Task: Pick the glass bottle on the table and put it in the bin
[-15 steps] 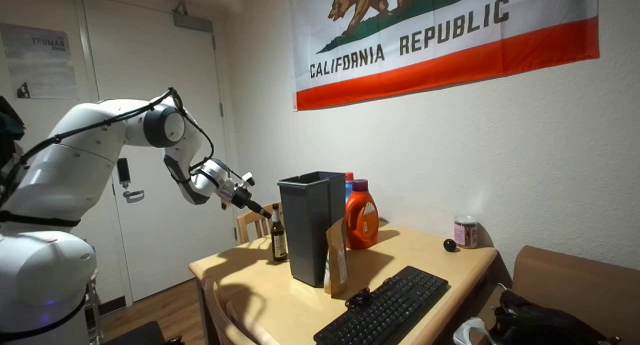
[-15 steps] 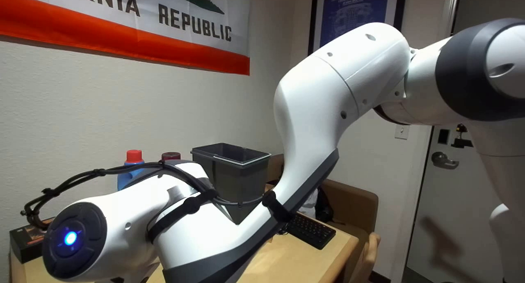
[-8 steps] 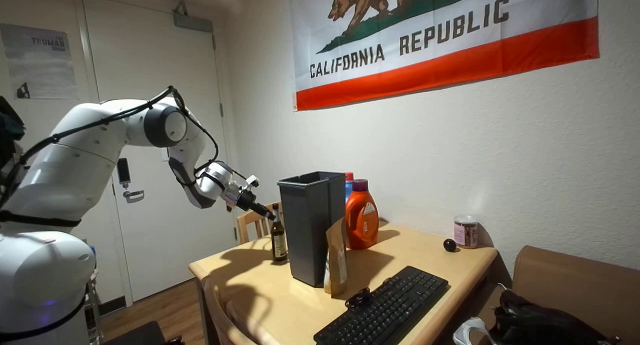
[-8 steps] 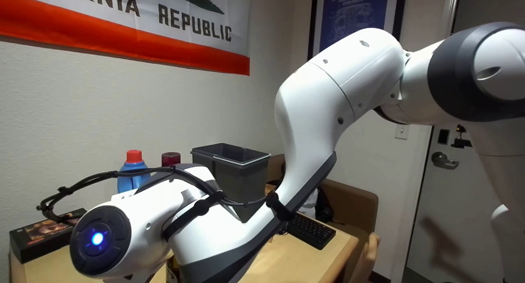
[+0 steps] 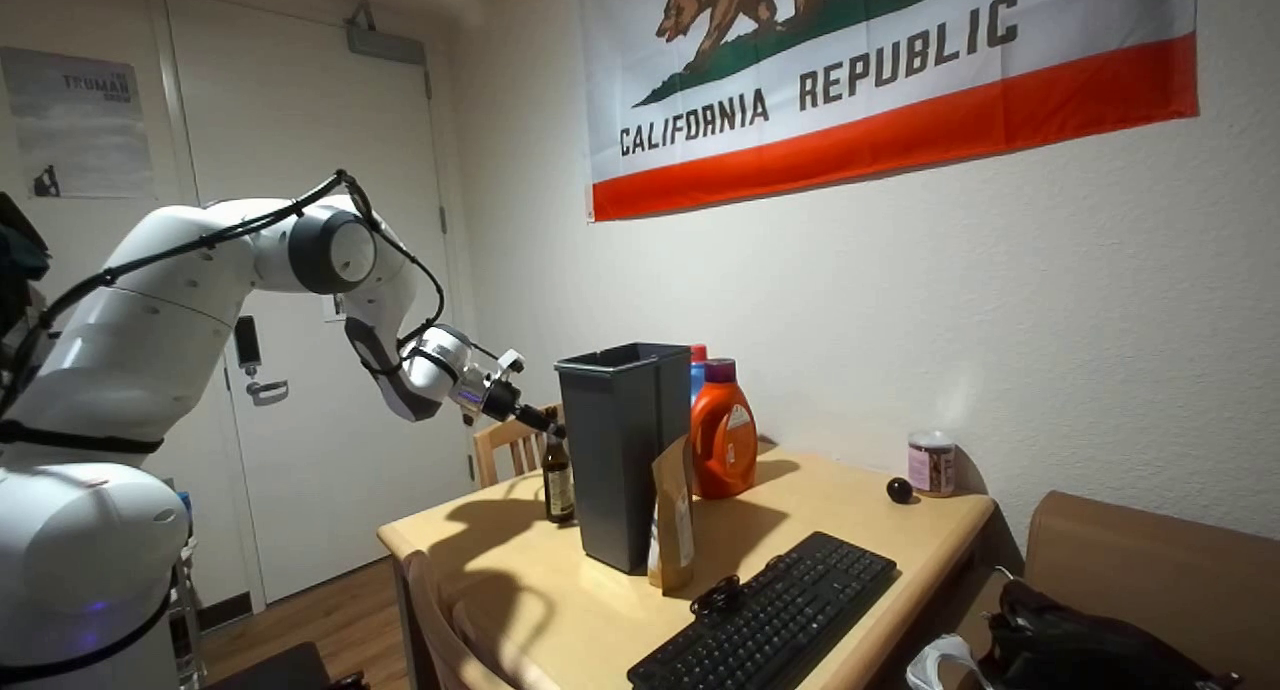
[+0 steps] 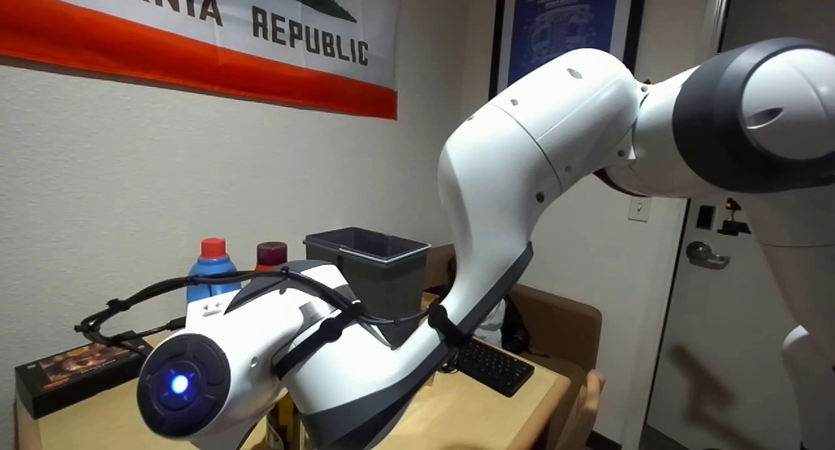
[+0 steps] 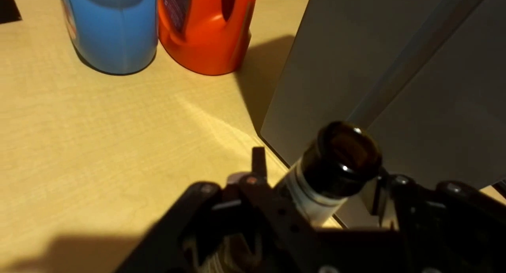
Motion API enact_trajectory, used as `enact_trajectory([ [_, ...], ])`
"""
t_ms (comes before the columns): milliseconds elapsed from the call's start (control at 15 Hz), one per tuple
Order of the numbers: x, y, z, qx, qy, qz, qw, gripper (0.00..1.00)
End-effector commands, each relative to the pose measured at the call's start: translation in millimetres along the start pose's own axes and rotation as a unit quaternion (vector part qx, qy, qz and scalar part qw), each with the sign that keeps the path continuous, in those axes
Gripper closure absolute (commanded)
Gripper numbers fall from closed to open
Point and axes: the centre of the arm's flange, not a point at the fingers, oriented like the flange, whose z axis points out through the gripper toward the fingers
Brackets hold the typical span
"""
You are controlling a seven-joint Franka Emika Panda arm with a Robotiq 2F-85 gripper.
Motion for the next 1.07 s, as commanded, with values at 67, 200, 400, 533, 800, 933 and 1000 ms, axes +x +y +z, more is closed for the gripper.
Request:
enact_trajectory([
  [67, -3.6, -12.0, -6.9, -0.016, -0.024, 0.009, 0.9996, 0.8],
  [200, -2.9, -11.6, -7.5, -0.017, -0.027, 0.011, 0.9994, 0.93],
  [400, -0.4, -11.4, -7.9, -0.019, -0.028, 0.015, 0.9993, 0.98],
  [533, -0.9, -11.4, -10.1, -0.02, -0.032, 0.021, 0.9991, 1.0],
  [800, -2.3, -12.2, -10.8, -0.02, -0.034, 0.022, 0.999, 0.98],
  [933, -3.3, -14.6, -9.7, -0.018, -0.033, 0.026, 0.9989, 0.98],
  [1000, -3.8, -15.5, -9.5, -0.019, -0.033, 0.027, 0.9989, 0.98],
])
